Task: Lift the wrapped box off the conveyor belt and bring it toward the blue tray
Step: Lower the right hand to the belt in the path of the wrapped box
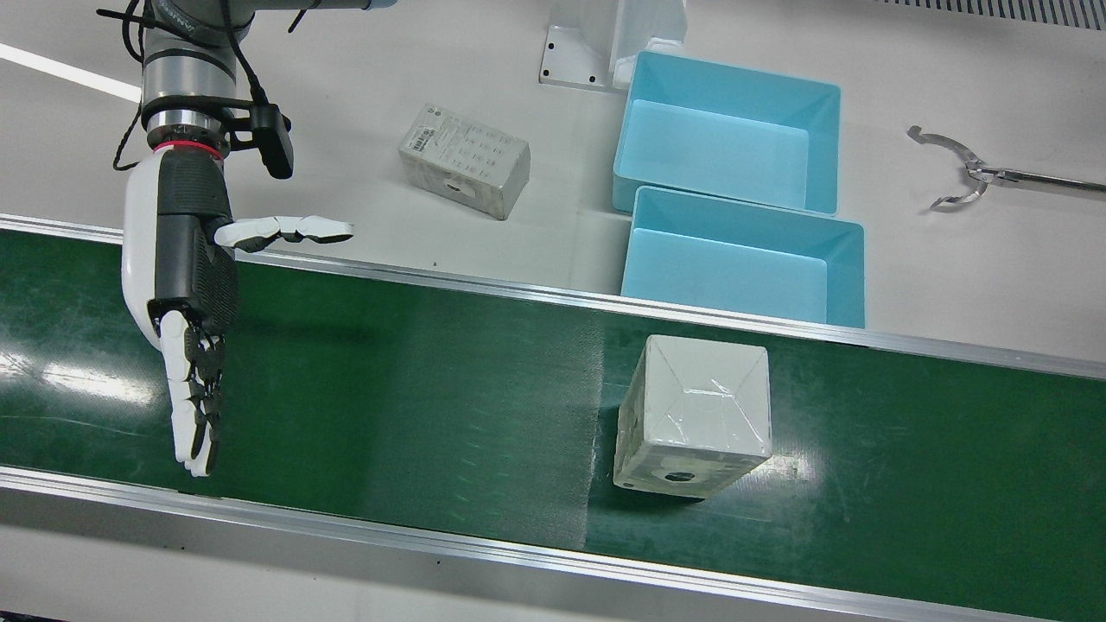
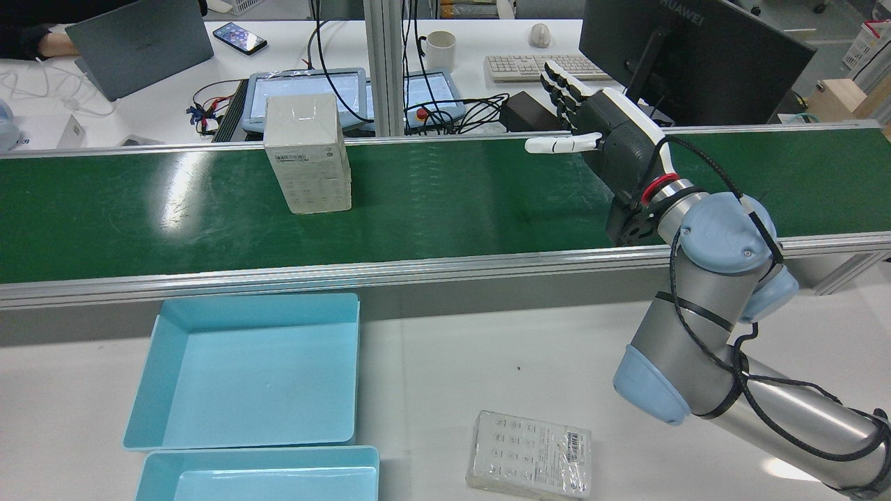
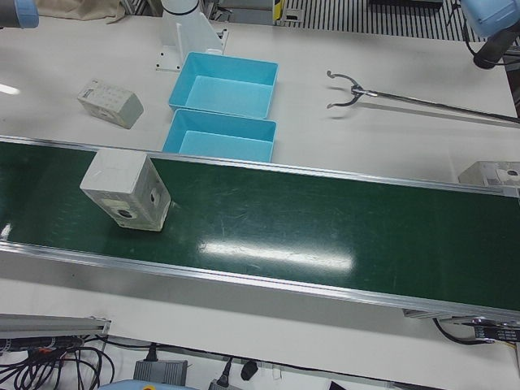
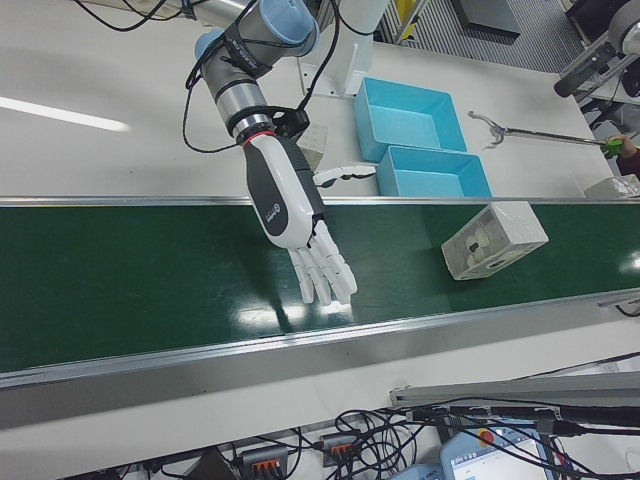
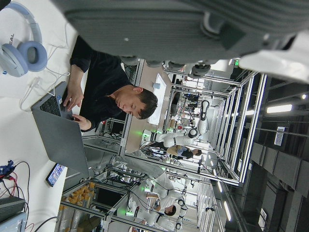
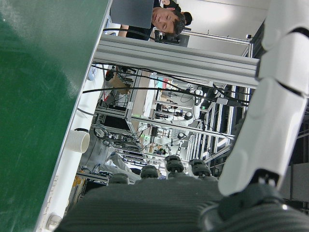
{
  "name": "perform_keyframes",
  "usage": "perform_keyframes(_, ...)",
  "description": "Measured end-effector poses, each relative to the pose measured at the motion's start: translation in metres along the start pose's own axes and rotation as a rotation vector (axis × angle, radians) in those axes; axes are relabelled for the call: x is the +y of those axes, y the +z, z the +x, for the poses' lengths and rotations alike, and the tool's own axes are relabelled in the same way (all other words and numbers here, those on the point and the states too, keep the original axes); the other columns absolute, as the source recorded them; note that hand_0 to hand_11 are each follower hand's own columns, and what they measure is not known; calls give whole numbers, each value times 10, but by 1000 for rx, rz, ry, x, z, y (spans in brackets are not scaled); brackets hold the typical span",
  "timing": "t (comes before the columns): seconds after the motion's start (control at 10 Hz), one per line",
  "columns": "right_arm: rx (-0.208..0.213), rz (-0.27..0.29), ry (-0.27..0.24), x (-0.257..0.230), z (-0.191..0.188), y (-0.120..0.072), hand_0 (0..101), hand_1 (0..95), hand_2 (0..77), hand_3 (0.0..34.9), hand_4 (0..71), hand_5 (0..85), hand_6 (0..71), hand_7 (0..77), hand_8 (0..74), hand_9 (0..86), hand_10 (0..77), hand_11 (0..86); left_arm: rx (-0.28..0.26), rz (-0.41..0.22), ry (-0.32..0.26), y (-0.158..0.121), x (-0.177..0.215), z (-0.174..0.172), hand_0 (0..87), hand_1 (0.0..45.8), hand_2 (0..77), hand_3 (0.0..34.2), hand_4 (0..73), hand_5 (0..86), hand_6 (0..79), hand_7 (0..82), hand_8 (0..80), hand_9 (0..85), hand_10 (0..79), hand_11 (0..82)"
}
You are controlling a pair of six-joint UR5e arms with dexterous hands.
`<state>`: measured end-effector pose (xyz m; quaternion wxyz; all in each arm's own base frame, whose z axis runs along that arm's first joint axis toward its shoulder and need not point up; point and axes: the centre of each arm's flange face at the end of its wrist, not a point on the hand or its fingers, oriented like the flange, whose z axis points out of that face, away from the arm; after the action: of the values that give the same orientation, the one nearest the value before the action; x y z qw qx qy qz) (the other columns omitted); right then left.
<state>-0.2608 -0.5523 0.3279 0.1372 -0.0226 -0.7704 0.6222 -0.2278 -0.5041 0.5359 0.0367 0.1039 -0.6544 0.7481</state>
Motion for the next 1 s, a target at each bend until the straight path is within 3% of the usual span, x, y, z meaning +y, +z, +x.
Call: perform_keyframes(1.0,7,10,-6,0,11,14,414,98,120,67,0,33,0,0,0,16,0,27,0,0,0,0,0,0,0,0,5,0,0,11,0,0,0,0,5,0)
